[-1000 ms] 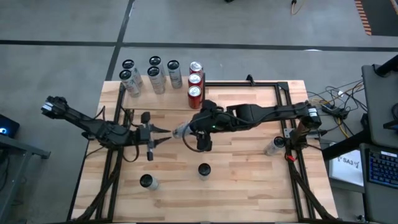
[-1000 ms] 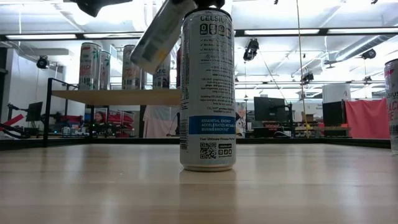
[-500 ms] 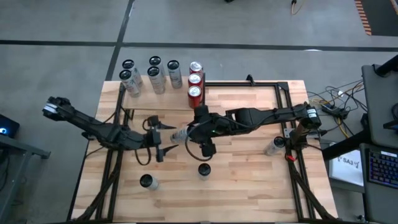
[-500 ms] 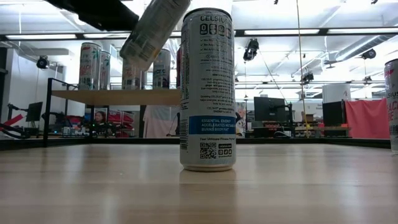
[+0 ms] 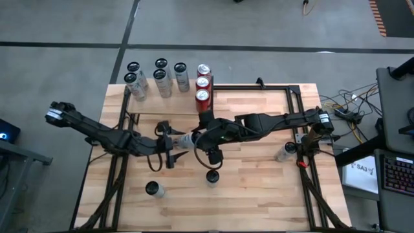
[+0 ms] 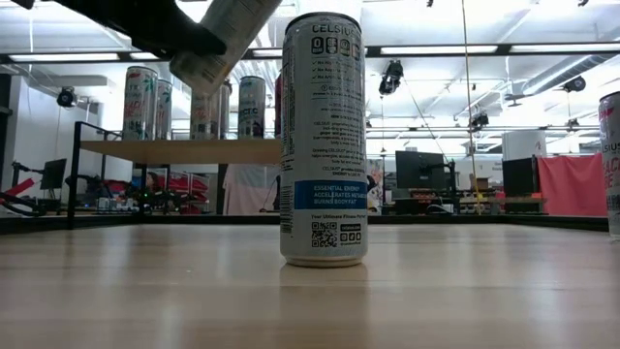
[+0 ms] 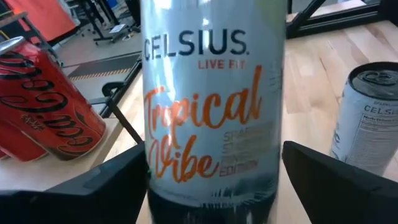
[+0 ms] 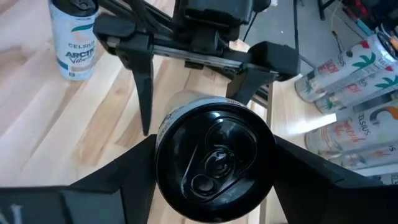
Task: Place canned beverage on shelf
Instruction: Put the white yellow soda can on the shelf aligned with the other white yellow soda cans
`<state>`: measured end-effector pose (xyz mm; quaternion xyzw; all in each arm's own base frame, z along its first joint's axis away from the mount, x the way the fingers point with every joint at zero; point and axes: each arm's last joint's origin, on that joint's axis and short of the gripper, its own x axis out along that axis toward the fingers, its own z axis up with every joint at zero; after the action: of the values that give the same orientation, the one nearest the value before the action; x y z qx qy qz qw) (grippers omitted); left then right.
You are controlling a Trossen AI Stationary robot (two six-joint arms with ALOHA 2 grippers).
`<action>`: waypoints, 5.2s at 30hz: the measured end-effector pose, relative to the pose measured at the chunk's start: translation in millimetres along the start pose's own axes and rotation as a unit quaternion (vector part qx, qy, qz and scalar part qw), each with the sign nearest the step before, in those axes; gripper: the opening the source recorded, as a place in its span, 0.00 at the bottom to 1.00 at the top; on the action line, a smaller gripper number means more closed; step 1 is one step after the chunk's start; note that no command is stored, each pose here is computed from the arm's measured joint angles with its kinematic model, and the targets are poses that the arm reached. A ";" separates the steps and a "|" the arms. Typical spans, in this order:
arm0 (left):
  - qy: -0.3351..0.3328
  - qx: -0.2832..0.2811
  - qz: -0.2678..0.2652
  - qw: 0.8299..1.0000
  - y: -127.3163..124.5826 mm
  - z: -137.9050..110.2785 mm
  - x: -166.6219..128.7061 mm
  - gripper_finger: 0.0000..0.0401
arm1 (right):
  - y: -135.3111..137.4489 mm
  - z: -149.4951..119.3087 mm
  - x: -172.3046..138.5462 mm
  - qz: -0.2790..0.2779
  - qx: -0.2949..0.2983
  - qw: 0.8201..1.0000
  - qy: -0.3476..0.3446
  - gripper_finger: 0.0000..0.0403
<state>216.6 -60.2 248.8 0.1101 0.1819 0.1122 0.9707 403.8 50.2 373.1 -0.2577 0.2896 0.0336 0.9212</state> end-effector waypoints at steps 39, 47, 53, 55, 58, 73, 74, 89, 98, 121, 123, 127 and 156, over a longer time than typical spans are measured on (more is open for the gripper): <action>-0.198 -0.133 0.294 0.925 64.4 -3.2 -78.9 0.57 | -76.0 6.6 44.8 -0.171 0.290 0.910 -0.242 0.91; -0.251 -0.172 0.312 0.900 61.7 -24.6 -75.8 0.57 | -74.3 5.3 72.7 -0.190 0.288 0.888 -0.304 0.91; -0.244 -0.163 0.309 0.905 57.7 -23.9 -68.8 0.57 | -75.9 3.5 77.2 -0.194 0.291 0.883 -0.312 0.91; -0.248 -0.167 0.302 0.905 55.8 -23.6 -66.0 0.57 | -76.3 3.1 77.4 -0.195 0.291 0.883 -0.311 0.91; -0.250 -0.175 0.292 0.906 52.9 -23.0 -59.6 0.57 | -76.0 2.9 77.8 -0.192 0.283 0.887 -0.309 0.91; -0.223 -0.164 0.285 0.918 34.1 -2.7 -18.1 0.57 | -72.6 -0.8 82.0 -0.172 0.285 0.899 -0.284 0.90; -0.219 -0.158 0.288 0.919 32.9 -1.3 -15.7 0.57 | -72.7 -0.9 82.0 -0.173 0.286 0.899 -0.283 0.88; -0.214 -0.162 0.295 0.917 30.6 -2.0 -11.6 0.81 | -71.9 -0.7 77.6 -0.167 0.281 0.907 -0.266 0.59; -0.224 -0.158 0.278 0.921 29.8 -0.3 -13.2 0.94 | -76.1 3.1 46.1 -0.157 0.267 0.924 -0.224 0.59; -0.275 -0.067 -0.101 0.954 29.6 4.6 -60.5 0.89 | -69.7 -2.7 -20.9 0.034 0.172 0.970 -0.168 0.59; -0.279 -0.085 -0.111 0.950 30.3 4.3 -62.0 0.89 | -63.9 -3.5 -18.6 0.092 0.152 0.967 -0.184 0.59; -0.270 -0.098 -0.116 0.951 28.3 3.0 -59.0 0.89 | -52.1 -3.6 -8.5 0.122 0.121 0.965 -0.198 0.59; -0.238 -0.122 -0.093 0.959 -4.6 -7.7 -1.2 0.89 | -28.4 2.7 22.8 0.123 0.067 0.959 -0.247 0.59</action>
<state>213.4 -63.6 241.0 -0.0027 -0.0598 0.0133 0.9981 430.1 25.0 375.4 -0.1416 0.0847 0.1902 0.9678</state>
